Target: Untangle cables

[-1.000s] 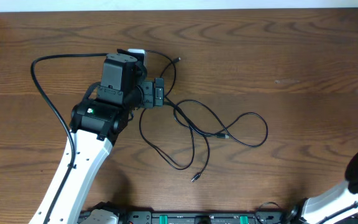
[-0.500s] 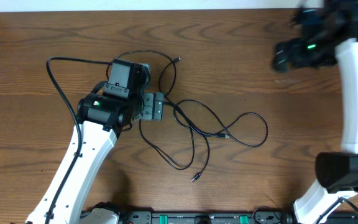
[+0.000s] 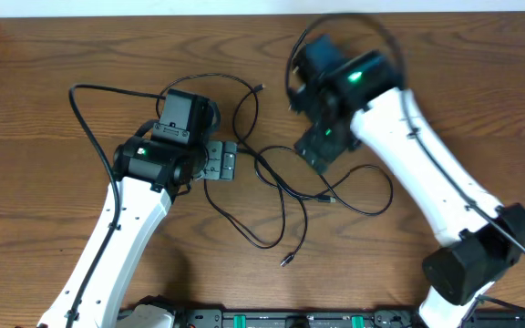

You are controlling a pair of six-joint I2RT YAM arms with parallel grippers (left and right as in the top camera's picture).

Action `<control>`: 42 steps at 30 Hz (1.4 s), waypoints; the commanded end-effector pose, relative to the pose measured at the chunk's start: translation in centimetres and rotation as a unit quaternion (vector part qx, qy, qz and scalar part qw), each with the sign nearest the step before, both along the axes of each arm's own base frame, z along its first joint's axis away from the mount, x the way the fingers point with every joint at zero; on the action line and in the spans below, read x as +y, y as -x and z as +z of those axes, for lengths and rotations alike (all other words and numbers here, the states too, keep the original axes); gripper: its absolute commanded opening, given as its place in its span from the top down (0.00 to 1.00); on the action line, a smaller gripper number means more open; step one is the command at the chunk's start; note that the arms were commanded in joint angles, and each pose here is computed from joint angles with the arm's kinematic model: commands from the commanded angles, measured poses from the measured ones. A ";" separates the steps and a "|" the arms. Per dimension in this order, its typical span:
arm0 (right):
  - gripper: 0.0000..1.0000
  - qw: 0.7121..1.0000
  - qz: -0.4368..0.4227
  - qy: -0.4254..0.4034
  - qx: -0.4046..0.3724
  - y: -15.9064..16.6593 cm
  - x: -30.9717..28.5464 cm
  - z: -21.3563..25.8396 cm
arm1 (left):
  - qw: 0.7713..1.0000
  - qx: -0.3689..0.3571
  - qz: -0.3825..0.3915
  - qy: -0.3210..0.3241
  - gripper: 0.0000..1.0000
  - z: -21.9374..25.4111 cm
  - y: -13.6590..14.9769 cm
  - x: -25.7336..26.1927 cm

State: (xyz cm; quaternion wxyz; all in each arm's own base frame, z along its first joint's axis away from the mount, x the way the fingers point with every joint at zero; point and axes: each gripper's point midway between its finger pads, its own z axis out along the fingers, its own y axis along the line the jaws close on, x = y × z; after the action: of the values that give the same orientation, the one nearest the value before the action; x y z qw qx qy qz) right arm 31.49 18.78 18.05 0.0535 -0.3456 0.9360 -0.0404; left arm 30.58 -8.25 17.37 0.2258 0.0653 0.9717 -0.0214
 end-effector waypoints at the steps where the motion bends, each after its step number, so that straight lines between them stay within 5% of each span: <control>1: 0.05 0.998 -0.015 0.056 -0.004 0.7 -0.7 -3.2 | 0.999 -0.023 0.018 -0.034 0.04 0.5 -1.0 1.3; 9: 0.06 0.997 0.013 0.069 0.022 3.7 0.9 -9.0 | 0.999 -0.037 0.019 -0.031 0.04 0.8 -1.6 1.2; 21: 0.03 0.994 0.089 0.056 -0.002 6.6 5.8 -10.4 | 0.997 -0.052 0.026 -0.044 0.04 1.0 -2.4 1.6; 37: 0.01 0.996 0.034 -0.075 -0.044 3.8 9.9 -12.9 | 0.996 -0.064 0.037 -0.058 0.04 1.3 -2.9 2.2; 42: 0.15 0.989 -0.012 -0.127 -0.075 2.0 11.9 -12.2 | 0.996 -0.064 0.038 -0.058 0.04 1.3 -2.9 2.2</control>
State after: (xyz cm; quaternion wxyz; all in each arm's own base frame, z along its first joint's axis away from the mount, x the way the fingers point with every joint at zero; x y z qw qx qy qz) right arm 29.13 30.01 5.73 0.1624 -0.3608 0.9180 0.0268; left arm 33.15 -6.43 18.72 0.2843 0.0445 0.9570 0.0374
